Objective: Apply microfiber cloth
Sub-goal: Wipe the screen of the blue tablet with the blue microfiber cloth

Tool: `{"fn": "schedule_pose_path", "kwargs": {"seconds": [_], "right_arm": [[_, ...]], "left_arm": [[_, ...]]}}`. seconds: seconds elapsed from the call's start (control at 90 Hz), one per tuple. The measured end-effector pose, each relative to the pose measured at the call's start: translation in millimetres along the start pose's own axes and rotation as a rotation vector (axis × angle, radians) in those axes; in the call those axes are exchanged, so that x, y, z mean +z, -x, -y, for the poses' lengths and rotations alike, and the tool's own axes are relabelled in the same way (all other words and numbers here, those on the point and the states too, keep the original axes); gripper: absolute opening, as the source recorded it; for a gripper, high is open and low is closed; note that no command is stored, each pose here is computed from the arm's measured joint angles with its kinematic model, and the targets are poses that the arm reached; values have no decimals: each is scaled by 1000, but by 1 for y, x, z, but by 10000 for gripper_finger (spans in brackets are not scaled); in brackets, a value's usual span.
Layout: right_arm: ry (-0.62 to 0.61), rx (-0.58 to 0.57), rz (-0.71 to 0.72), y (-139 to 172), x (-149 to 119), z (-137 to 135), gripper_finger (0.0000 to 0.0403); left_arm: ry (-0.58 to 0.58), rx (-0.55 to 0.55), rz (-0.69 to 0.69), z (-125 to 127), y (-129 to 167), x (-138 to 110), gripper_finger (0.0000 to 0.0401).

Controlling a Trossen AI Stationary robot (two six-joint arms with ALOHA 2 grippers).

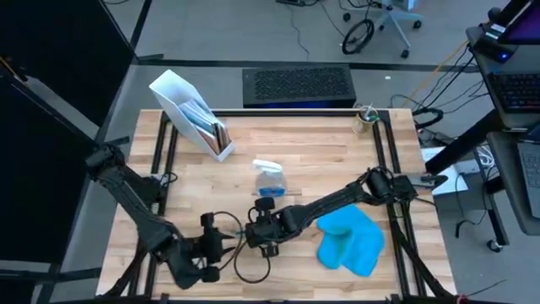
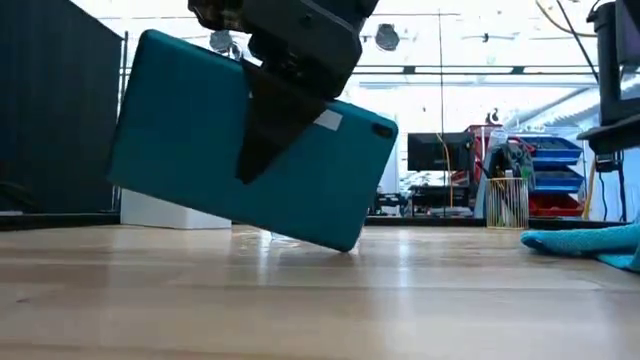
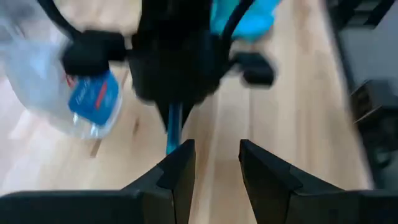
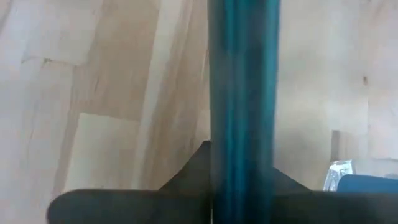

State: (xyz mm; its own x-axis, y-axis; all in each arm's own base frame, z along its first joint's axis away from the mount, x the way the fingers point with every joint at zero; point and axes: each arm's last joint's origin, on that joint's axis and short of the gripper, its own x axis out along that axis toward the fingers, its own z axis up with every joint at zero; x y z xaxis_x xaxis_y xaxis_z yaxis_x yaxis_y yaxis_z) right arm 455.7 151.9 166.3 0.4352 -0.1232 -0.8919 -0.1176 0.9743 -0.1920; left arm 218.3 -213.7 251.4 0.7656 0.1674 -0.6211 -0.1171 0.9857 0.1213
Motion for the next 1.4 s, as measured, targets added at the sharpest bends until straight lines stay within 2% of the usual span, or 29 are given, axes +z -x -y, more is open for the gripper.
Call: {"fn": "schedule_pose_path", "kwargs": {"seconds": [0.3, 0.433, 0.589, 0.667, 0.744, 0.811, 0.856, 1.089, 1.167, 1.289, 1.4], "right_arm": [[-8, 6, 6, -1, 1, 1, 11], [-14, 7, 8, -1, 1, 2, 11], [-20, 6, 11, -1, 1, 2, 11], [-26, -1, 16, -1, 1, 2, 12], [-37, -7, 29, -1, 3, 2, 20], [-48, -2, 37, -1, 3, 2, 36], [-50, 2, 43, -1, 4, 2, 52], [-59, 32, 57, 18, 6, 5, 154], [-82, 73, 73, 38, 8, 7, 185], [-118, 104, 129, 74, 11, 5, 220], [-93, 98, 126, 82, 7, -11, 239]], "left_arm": [[-19, 101, -61, -15, -28, -25, 114], [18, 104, -34, -21, -41, -27, 114], [18, 43, 17, -27, -58, -22, 113], [13, 41, 5, -31, -62, -21, 101], [-7, 39, 0, -33, -64, -20, 69], [-42, 36, -13, -35, -65, -20, 29], [-59, 42, -25, -36, -65, -21, 17], [-71, 56, -66, -37, -64, -27, 13], [-98, 60, -82, -37, -64, -35, 13], [-160, 59, -112, -35, -62, -51, 13], [-244, 66, -121, -30, -58, -66, 13]]}}
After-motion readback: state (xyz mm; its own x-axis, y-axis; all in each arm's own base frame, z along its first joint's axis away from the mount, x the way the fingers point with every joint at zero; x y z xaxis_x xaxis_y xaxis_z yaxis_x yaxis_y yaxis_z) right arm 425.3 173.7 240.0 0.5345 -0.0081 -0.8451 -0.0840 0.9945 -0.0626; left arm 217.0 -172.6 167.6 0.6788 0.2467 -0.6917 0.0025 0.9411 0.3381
